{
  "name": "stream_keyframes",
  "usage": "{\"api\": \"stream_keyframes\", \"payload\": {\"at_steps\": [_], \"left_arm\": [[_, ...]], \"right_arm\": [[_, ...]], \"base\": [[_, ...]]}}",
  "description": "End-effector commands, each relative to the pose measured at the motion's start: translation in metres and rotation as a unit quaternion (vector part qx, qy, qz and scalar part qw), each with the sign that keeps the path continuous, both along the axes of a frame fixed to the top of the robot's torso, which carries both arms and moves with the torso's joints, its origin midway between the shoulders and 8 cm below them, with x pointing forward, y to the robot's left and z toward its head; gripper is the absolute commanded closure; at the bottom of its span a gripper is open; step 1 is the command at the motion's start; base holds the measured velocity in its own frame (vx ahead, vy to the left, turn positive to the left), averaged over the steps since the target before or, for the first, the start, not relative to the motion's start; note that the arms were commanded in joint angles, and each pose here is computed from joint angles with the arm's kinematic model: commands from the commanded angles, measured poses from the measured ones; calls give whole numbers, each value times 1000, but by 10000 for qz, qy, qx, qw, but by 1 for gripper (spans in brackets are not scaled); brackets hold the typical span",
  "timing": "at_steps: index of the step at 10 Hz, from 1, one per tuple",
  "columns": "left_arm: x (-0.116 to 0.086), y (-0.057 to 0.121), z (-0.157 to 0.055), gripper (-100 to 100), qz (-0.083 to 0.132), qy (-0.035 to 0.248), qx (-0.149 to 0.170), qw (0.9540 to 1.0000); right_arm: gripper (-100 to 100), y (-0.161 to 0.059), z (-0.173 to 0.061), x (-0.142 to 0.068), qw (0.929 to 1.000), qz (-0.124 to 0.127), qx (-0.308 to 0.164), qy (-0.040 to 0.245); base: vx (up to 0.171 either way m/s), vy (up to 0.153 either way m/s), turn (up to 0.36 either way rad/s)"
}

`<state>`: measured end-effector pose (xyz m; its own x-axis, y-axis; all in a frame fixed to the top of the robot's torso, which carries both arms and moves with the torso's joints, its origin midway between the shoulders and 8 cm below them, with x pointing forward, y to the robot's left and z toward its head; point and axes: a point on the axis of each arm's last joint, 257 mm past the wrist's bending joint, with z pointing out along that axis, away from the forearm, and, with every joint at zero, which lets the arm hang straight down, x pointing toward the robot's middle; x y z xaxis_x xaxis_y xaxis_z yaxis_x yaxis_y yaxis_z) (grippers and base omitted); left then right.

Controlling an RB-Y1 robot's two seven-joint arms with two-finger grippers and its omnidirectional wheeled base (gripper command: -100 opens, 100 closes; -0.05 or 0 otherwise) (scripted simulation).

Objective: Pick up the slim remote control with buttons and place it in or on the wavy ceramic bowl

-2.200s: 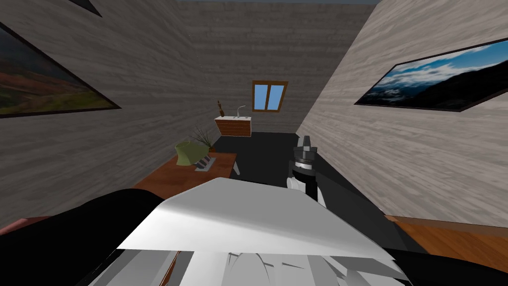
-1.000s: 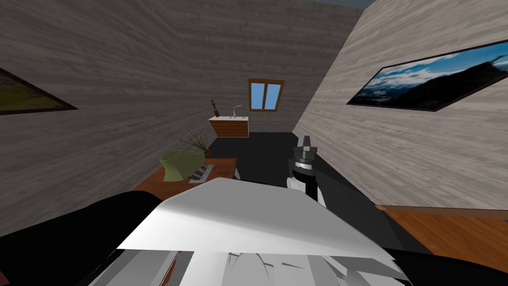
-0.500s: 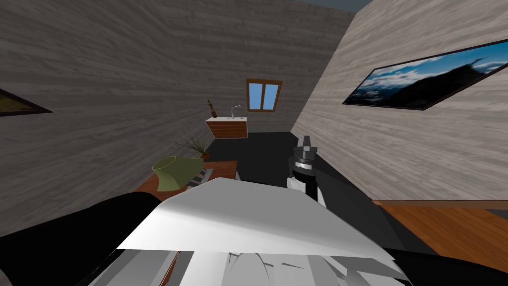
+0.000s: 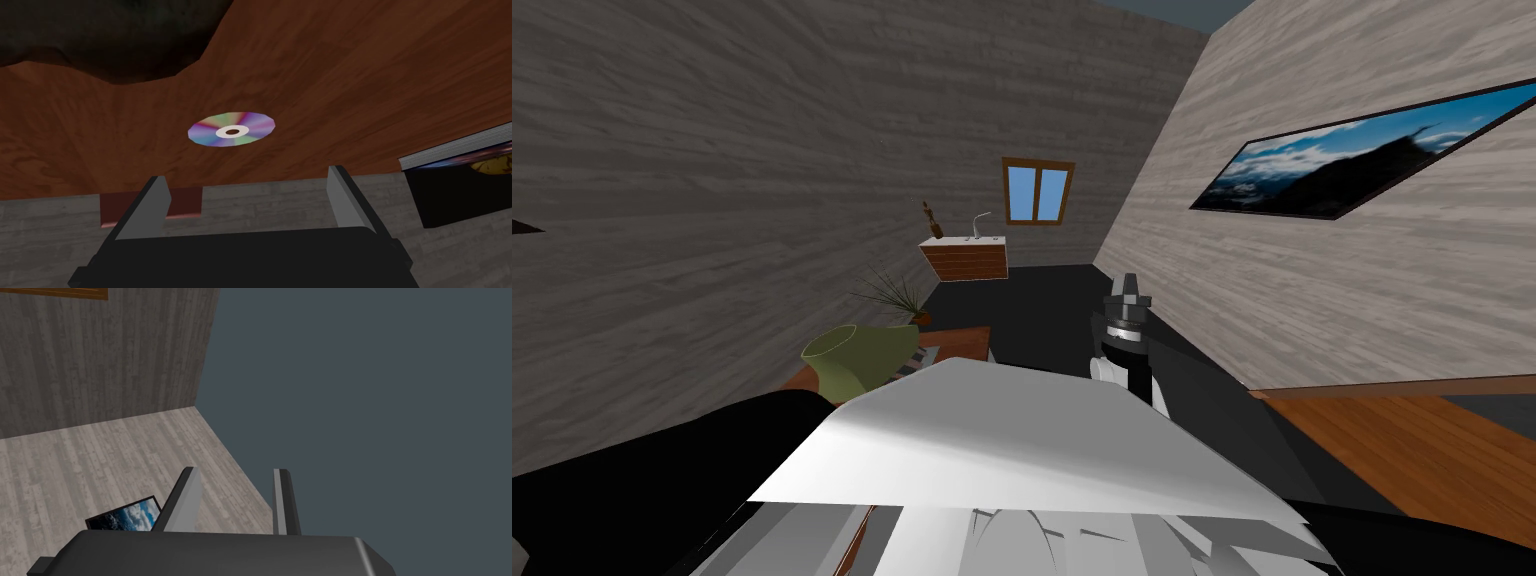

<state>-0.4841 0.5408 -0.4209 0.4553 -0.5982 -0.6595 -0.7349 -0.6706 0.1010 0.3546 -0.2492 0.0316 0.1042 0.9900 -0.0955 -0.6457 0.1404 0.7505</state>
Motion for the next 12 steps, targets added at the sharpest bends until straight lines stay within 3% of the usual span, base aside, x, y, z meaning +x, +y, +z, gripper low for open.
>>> {"api": "stream_keyframes", "payload": {"at_steps": [1,2,3,4,6,12], "left_arm": [[10,2,-3,-100,-157,-184,130,9996],[14,5,-3,-100,-227,-250,177,9993],[-33,-51,4,-100,25,43,-85,10000],[-27,-35,10,-100,1,-167,156,9997],[-37,-62,9,-100,-34,-147,54,9999],[-28,-56,7,-100,-162,-281,130,9994]], "right_arm": [[0,0,0,0,10000,0,0,0],[0,0,0,0,10000,0,0,0],[0,0,0,0,10000,0,0,0],[0,0,0,0,10000,1,0,-1],[0,0,0,0,10000,0,0,0],[0,0,0,0,10000,0,0,0]], "base": [[11,-12,36],[6,-6,21],[-57,59,-191],[-55,57,-183],[-11,12,-37],[8,-8,25]]}}
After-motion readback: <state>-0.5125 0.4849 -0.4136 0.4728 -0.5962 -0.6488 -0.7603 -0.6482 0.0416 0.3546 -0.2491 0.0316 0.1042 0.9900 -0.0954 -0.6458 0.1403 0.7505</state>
